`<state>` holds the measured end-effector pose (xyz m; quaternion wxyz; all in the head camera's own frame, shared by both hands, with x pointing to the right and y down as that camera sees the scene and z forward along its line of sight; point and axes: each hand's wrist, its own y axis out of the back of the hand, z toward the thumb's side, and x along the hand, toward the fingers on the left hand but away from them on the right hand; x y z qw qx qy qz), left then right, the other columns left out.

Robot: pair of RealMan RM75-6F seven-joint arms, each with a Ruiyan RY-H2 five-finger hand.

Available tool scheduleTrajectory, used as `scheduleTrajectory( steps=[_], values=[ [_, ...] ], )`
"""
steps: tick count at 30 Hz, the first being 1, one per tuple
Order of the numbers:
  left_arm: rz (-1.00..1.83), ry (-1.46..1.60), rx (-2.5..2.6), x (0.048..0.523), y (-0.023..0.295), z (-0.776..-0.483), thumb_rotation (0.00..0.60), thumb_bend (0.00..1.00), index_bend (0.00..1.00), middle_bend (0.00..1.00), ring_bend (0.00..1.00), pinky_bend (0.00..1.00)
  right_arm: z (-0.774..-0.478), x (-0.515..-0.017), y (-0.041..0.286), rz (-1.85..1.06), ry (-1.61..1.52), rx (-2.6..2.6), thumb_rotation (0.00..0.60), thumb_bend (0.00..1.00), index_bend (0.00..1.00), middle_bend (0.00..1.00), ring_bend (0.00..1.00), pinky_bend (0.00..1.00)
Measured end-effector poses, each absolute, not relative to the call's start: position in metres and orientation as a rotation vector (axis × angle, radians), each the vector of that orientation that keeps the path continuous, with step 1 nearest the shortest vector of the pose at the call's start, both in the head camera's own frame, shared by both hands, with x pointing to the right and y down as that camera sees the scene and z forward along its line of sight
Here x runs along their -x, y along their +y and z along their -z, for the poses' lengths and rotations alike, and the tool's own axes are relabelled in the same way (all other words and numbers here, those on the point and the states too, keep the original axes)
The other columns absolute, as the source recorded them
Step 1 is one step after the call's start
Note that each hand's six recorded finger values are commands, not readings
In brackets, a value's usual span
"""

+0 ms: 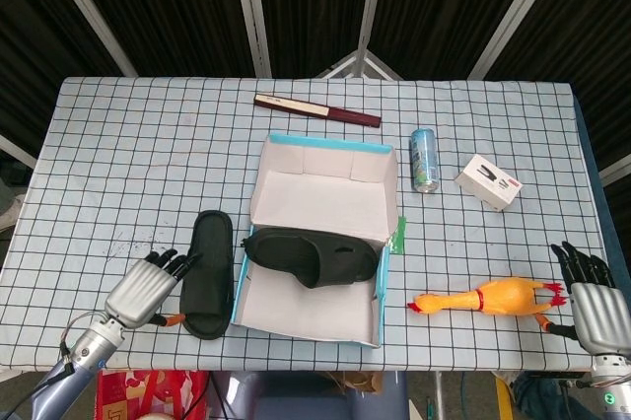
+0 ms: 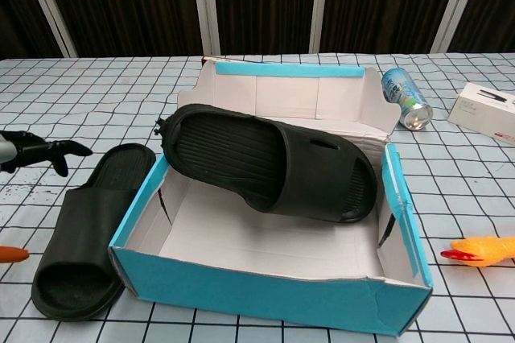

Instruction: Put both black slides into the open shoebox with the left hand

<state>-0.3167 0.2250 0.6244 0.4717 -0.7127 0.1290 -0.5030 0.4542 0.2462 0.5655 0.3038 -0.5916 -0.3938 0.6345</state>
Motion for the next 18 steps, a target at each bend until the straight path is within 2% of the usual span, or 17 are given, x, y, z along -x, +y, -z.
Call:
scheduleTrajectory(
  steps=[8,14,18],
  values=[
    [1.252,0.295,1.764,0.32,0.233,-0.626,0.241,0.0,0.0,0.13,0.1,0.27,-0.566,-0.453,0.247,-1.678,-1.039,1.575,0.6,0.16,0.0,0.05,0.09,0.07],
    [1.258,0.288,1.759,0.316,0.234,-0.632,0.242,0.0,0.0,0.13,0.1,0.27,-0.566,-0.453,0.247,-1.679,-1.037,1.579,0.6,0.16,0.0,0.05,0.09,0.07],
    [1.25,0.271,1.753,0.31,0.235,-0.64,0.24,0.07,0.0,0.14,0.1,0.27,-0.566,-0.454,0.247,-1.685,-1.041,1.581,0.6,0.16,0.0,0.05,0.09,0.07]
  ],
)
